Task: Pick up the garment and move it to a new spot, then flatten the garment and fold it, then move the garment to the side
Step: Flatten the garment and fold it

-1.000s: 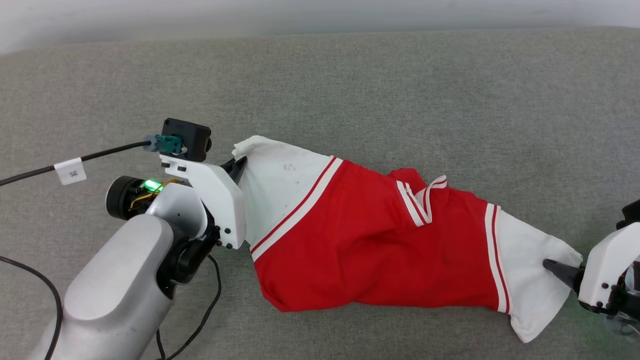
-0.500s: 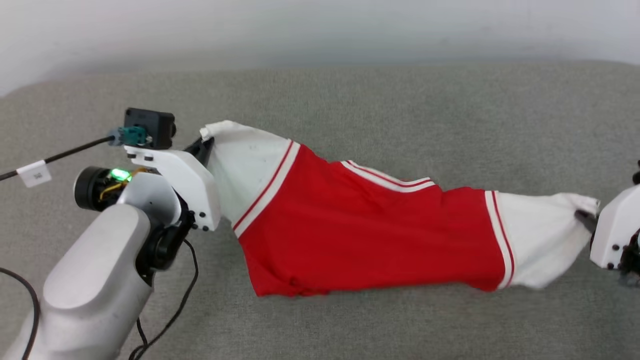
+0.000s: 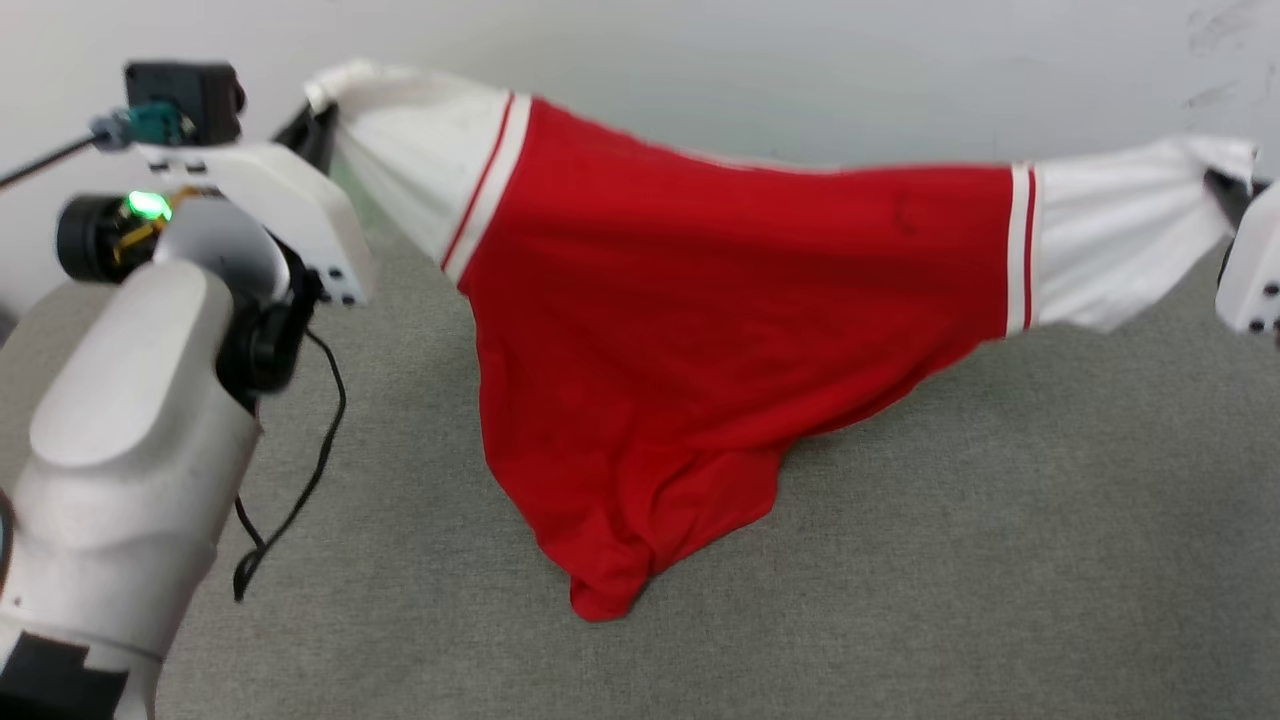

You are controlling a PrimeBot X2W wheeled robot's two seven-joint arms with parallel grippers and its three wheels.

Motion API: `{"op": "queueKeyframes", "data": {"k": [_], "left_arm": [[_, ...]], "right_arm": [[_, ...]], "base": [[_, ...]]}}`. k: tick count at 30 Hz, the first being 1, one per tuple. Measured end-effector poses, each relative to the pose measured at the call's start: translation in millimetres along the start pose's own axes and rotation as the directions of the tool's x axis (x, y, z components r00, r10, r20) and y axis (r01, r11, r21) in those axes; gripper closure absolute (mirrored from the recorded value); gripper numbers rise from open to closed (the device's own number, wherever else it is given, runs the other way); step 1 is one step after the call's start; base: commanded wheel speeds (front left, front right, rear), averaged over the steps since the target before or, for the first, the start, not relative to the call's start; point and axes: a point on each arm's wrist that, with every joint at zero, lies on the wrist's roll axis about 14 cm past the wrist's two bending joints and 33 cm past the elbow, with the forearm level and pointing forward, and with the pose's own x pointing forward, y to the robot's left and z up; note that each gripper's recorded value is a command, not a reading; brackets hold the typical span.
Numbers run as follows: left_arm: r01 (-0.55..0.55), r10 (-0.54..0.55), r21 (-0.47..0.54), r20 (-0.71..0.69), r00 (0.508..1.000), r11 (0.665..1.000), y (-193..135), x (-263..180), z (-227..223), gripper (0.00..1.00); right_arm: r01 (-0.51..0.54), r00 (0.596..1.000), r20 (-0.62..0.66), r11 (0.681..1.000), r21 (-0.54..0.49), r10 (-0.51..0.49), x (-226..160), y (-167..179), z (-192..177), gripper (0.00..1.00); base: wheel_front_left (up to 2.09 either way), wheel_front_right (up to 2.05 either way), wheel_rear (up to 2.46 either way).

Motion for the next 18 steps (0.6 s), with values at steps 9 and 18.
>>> {"op": "queueKeyframes", "data": {"k": [9, 18], "left_arm": [[-0.031, 0.023, 0.035, 0.211, 0.977, 0.999, 12.0, 48.0, 74.2, 1.0], [-0.047, 0.03, 0.034, 0.384, 0.923, 0.998, 24.7, 102.4, 117.2, 1.0]], "right_arm": [[0.013, 0.971, 0.241, 0.999, -0.045, -0.002, 26.7, 0.1, 97.2, 1.0], [0.064, 0.902, 0.432, 0.992, -0.105, -0.013, 66.0, -4.7, 165.7, 1.0]], "base": [[0.0, 0.0, 0.0], [0.0, 0.0, 0.0]]}}
